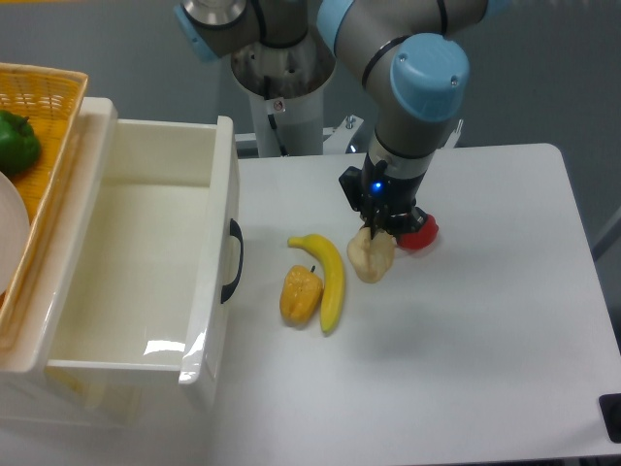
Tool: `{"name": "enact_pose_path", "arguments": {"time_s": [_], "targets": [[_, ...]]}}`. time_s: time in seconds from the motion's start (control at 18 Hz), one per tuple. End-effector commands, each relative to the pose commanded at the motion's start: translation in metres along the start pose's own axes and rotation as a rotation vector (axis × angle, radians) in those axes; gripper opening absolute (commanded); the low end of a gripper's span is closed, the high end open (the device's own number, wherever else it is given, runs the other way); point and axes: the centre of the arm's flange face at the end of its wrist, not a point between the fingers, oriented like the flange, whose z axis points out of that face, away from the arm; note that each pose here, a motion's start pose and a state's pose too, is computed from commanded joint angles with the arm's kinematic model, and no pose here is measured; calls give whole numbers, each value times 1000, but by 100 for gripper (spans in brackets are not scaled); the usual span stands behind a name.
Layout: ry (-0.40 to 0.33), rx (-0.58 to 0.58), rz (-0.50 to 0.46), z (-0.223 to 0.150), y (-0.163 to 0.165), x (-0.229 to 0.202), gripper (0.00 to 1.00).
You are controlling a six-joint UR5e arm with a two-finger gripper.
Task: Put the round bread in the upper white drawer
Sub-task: 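Lift the bread roll and carry it over the open white drawer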
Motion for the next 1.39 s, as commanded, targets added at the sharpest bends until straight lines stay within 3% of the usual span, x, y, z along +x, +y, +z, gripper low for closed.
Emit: {"name": "enact_pose_path", "arguments": {"time_s": [0.67,0.89,1.06,1.39], "targets": [[36,207,-224,-55,-18,48,11],[74,208,-252,-53,-39,80,11],[120,257,-337,-60,-48,93,11],[130,299,-314,-79,-55,121,11]]}}
